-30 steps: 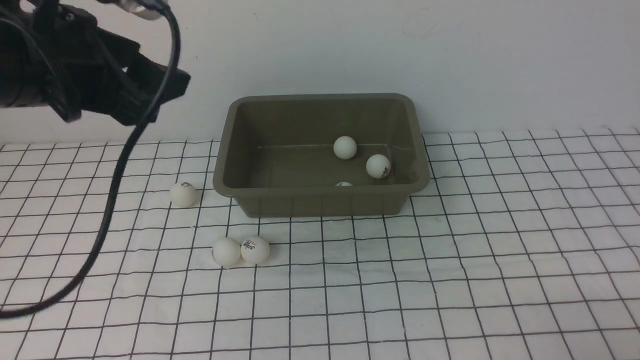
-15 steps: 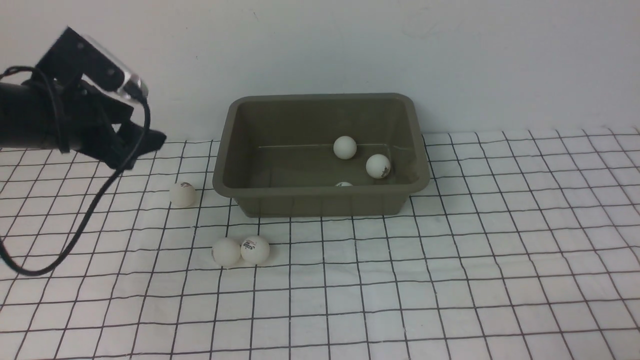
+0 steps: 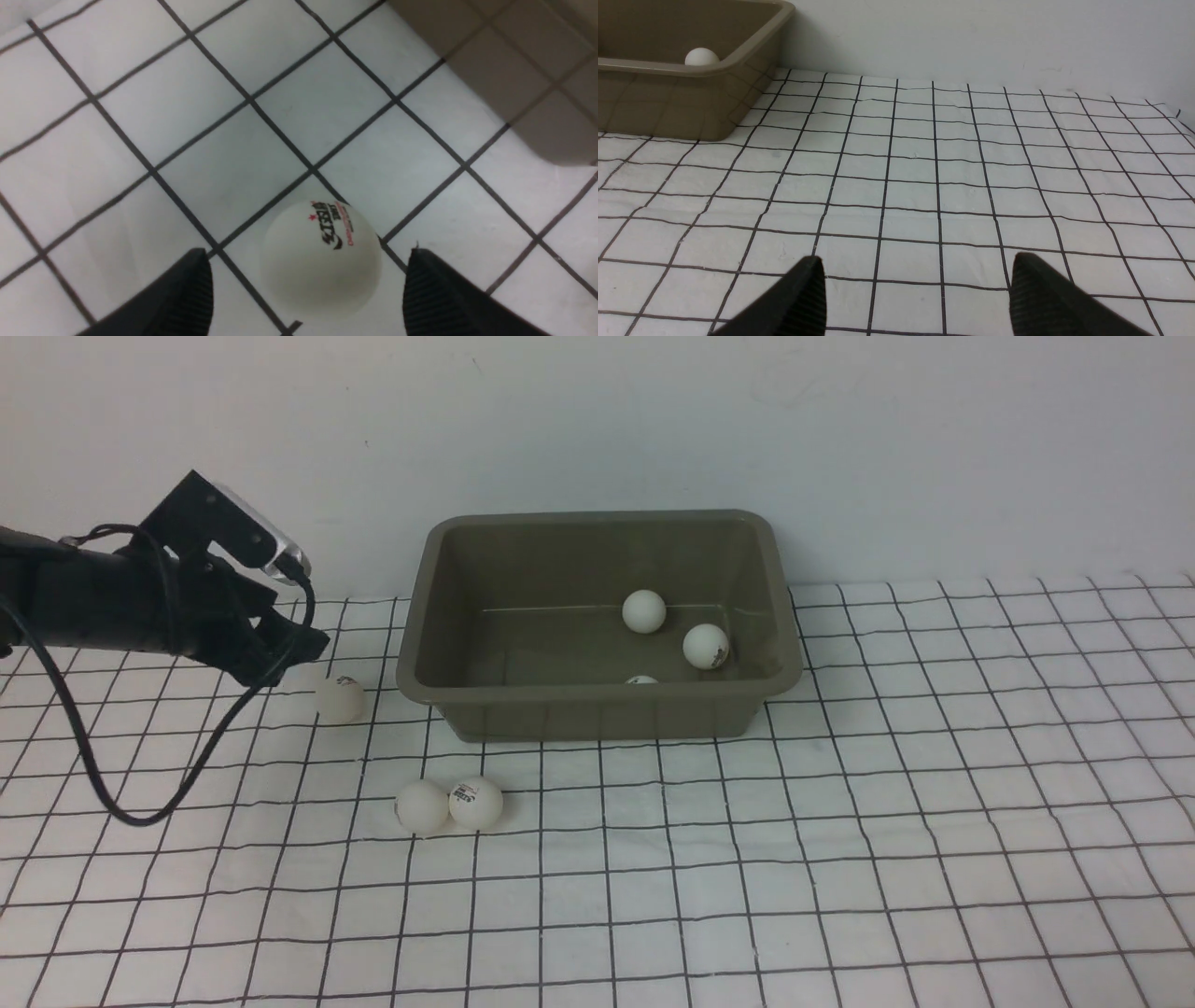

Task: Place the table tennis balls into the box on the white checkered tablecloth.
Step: 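Reach for and grasp a ping pong ball on the table beside the basket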

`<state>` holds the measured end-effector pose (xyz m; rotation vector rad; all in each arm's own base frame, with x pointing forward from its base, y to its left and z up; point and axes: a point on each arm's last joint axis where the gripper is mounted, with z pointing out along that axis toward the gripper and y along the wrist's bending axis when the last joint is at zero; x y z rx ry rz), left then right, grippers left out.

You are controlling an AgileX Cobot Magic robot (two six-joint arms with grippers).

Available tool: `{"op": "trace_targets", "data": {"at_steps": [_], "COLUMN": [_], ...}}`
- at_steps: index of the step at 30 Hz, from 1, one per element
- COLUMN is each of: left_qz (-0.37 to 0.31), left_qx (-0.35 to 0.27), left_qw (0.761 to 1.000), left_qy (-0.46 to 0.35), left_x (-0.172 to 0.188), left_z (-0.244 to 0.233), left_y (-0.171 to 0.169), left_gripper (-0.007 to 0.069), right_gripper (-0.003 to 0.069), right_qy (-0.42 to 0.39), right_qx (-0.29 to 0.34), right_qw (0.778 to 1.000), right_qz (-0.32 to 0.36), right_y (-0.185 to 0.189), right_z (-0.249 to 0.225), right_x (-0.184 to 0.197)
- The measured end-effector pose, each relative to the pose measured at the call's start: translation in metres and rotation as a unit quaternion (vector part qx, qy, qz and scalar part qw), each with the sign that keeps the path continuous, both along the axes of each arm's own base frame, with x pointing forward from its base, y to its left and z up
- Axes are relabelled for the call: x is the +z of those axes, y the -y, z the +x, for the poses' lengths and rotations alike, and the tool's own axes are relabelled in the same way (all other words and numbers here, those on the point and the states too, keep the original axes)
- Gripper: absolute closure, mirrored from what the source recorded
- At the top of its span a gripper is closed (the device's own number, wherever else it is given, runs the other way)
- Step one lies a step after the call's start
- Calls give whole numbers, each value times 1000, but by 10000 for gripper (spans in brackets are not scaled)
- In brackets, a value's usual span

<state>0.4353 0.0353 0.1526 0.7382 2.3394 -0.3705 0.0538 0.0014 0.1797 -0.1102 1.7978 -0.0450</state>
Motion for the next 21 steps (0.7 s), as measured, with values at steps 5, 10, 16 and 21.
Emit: {"op": "trace_targets", "data": {"at_steps": [5,10,16,21], "left_qz": [-1,4,11,14], "left_qx": [-7,9,35,24], "left_qw": [1000,1000,999,999], "left_qy": [-14,5,-1,21], "left_x": [-19,-20,-20,8], "left_z": [3,9,10,6], "left_y": [10,14,11,13], "left_gripper": [133,161,279,279], "right_gripper": [177,177,177,177], "right_qy": [0,0,0,0], "right_qx": [0,0,0,0], "right_qw": [1000,1000,1000,1000], "right_qz": [0,0,0,0], "right_y": [0,0,0,0], "right_z": [0,0,0,0], "right_x": [0,0,0,0]}}
